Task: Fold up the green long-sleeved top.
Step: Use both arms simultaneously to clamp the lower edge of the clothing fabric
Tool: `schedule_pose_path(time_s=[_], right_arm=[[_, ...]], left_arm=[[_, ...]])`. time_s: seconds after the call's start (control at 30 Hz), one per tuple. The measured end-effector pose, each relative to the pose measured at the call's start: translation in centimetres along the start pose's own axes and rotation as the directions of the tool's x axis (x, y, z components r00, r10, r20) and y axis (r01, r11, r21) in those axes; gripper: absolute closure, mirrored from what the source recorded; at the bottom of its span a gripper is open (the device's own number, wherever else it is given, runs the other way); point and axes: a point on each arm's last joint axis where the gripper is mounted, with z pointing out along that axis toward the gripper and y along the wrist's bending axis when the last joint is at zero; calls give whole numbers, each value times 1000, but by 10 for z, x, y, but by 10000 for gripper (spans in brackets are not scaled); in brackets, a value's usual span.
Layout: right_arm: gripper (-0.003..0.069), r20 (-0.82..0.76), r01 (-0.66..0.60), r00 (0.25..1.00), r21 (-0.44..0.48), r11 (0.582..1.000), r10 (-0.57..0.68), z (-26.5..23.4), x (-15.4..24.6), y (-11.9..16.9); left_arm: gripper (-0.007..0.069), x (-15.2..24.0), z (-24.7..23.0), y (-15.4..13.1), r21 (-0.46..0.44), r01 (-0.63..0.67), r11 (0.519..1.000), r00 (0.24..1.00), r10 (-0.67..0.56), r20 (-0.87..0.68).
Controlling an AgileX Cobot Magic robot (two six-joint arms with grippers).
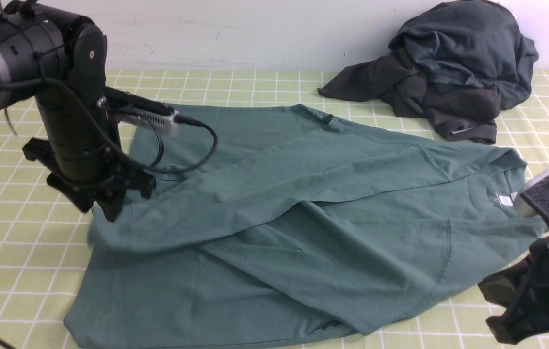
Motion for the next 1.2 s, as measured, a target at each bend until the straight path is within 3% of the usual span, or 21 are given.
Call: schedule_pose_path(time_s=[0.07, 0.1, 0.2, 0.23, 0.3, 0.43, 0.6, 0.63, 0.67, 0.73, 0.77, 0.8, 0.97, 1.0, 1.03, 1.07, 1.2], right_arm=[[673, -12, 13, 1000, -9, 1000, -13, 0, 1, 1], [673, -13, 26, 1000, -23, 999, -27, 0, 1, 2], [673, -10, 42, 999, -43, 998, -42, 0, 1, 4], [673, -5, 57, 998, -60, 997, -58, 0, 1, 5], [673, 2, 73, 997, -88, 993, -73, 0, 0, 8], [673, 23, 119, 993, -131, 984, -117, -1, -1, 12], [673, 54, 158, 987, -174, 972, -151, -2, -2, 16], [673, 73, 182, 982, -187, 965, -171, -3, -3, 18], [673, 100, 214, 975, -194, 957, -198, -5, -4, 20], [673, 122, 238, 969, -197, 951, -216, -7, -5, 21], [673, 167, 282, 953, -191, 940, -252, -9, -7, 22], [673, 191, 305, 944, -185, 934, -270, -10, -9, 22], [662, 276, 410, 886, -95, 907, -372, -11, -17, 19], [662, 276, 416, 884, -90, 905, -378, -11, -17, 19], [632, 262, 472, 856, -47, 881, -445, -8, -17, 16], [623, 252, 485, 851, -40, 874, -461, -6, -17, 15], [506, 78, 635, 771, -10, 772, -633, 23, -11, 2]], left_arm=[[234, 19, 7, -14, 3, -56, 998, 997, 56, -49], [196, 41, 15, -31, -6, -167, 986, 981, 165, -98], [178, 65, 33, -44, -25, -338, 941, 933, 331, -141], [174, 78, 46, -51, -34, -463, 885, 878, 453, -155], [174, 90, 60, -56, -32, -596, 802, 794, 584, -167], [186, 102, 78, -57, -36, -699, 714, 711, 690, -137], [282, 102, 85, -58, -68, -723, 687, 690, 718, -86], [344, 102, 85, -58, -79, -726, 683, 688, 722, -79], [414, 101, 83, -57, -96, -720, 687, 694, 717, -73], [467, 101, 82, -56, -113, -710, 695, 704, 707, -70], [562, 100, 77, -53, -152, -679, 718, 731, 679, -58], [585, 100, 75, -52, -171, -661, 731, 746, 664, -50], [626, 102, 56, -47, -226, -497, 838, 854, 518, 42], [626, 102, 55, -47, -227, -490, 842, 858, 512, 47], [626, 104, 48, -46, -228, -418, 879, 892, 445, 79], [626, 105, 47, -46, -227, -411, 883, 896, 438, 81], [626, 110, 42, -47, -178, -299, 938, 942, 319, 101]])
